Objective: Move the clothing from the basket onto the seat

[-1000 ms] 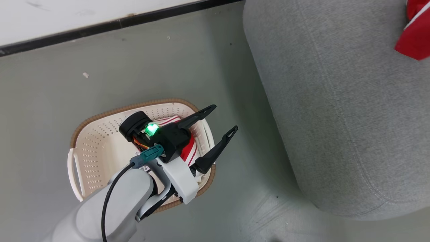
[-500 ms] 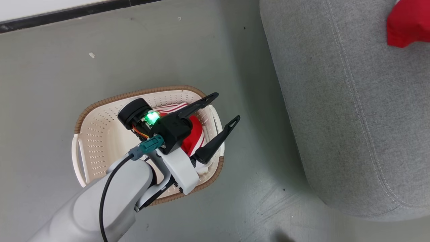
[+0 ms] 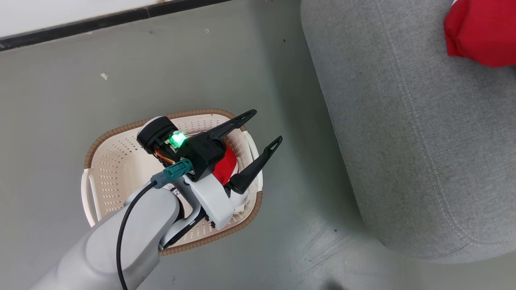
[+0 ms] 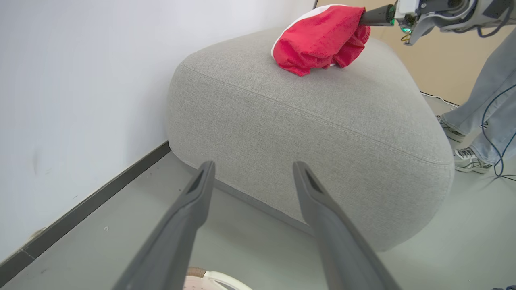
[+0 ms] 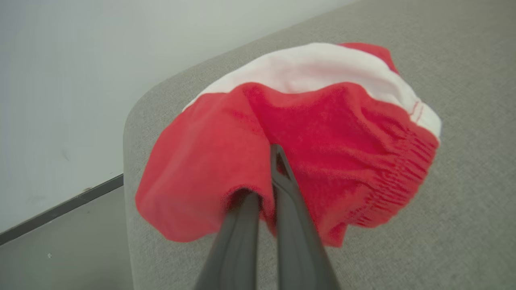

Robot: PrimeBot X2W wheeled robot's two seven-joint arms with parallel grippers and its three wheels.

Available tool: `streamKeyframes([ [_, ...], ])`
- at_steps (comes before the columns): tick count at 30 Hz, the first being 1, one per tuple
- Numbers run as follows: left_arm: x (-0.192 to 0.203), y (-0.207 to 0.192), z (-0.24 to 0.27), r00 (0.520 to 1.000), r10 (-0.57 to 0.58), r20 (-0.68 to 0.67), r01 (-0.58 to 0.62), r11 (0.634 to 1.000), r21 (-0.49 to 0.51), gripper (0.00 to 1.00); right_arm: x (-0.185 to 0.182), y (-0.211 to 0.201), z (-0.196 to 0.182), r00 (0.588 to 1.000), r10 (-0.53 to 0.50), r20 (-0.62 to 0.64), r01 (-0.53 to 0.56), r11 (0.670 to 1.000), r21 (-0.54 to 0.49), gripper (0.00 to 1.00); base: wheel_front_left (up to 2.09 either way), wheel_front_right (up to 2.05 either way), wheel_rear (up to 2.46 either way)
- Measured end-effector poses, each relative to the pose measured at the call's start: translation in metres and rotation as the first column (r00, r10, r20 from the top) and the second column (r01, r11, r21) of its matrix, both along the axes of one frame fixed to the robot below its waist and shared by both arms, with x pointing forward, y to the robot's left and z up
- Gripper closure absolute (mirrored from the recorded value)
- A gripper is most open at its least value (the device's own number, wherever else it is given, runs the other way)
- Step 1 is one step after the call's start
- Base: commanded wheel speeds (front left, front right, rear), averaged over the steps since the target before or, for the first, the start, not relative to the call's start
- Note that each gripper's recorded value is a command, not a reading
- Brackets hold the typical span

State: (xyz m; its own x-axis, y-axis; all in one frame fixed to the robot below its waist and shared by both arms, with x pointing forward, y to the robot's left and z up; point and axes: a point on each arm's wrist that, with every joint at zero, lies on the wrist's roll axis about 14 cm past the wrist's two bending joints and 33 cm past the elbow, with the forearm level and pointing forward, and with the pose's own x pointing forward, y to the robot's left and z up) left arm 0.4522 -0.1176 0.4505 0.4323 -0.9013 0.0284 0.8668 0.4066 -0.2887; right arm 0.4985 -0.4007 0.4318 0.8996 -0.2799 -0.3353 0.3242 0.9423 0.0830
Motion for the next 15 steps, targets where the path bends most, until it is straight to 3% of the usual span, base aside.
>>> streamKeyframes([
  [1,0.0,0.0,0.001,1.0,-0.001,0.002,0.001,1.0,0.0,0.0,-0.005,-0.001,-0.004,1.0,-0.007,-0.023,0.007,1.0,0.015,0.73,0.0,0.0,0.0],
  [2,0.0,-0.001,0.003,1.0,0.0,0.008,0.0,1.0,-0.005,0.0,-0.01,0.0,-0.009,0.999,-0.01,-0.045,0.011,0.999,0.031,0.6,0.0,0.0,0.0],
  [3,0.0,-0.001,0.004,1.0,0.0,0.011,0.0,1.0,-0.006,0.0,-0.014,0.0,-0.013,0.998,-0.012,-0.062,0.015,0.999,0.043,0.6,0.0,0.0,0.0],
  [4,0.0,-0.002,0.005,1.0,-0.001,0.014,0.001,1.0,-0.005,0.0,-0.018,0.001,-0.015,0.997,-0.014,-0.075,0.018,0.998,0.053,0.54,0.0,0.0,0.0],
  [5,-0.001,-0.002,0.006,1.0,-0.001,0.017,0.001,1.0,-0.005,0.0,-0.019,0.001,-0.014,0.997,-0.016,-0.08,0.021,0.998,0.064,0.36,0.0,0.0,0.0],
  [6,-0.001,-0.002,0.008,1.0,0.0,0.021,0.0,1.0,-0.008,0.0,-0.02,0.001,-0.014,0.996,-0.016,-0.083,0.022,0.997,0.072,0.13,0.0,0.0,0.0],
  [7,-0.001,-0.003,0.009,1.0,0.0,0.023,0.001,1.0,-0.009,0.0,-0.021,0.001,-0.013,0.996,-0.014,-0.087,0.021,0.997,0.077,0.0,0.0,0.0,0.0],
  [15,-0.004,-0.006,0.023,0.999,-0.004,0.046,0.005,1.0,-0.024,0.0,-0.04,0.007,-0.011,0.988,0.027,-0.155,-0.011,0.995,0.103,0.0,0.0,0.0,0.0],
])
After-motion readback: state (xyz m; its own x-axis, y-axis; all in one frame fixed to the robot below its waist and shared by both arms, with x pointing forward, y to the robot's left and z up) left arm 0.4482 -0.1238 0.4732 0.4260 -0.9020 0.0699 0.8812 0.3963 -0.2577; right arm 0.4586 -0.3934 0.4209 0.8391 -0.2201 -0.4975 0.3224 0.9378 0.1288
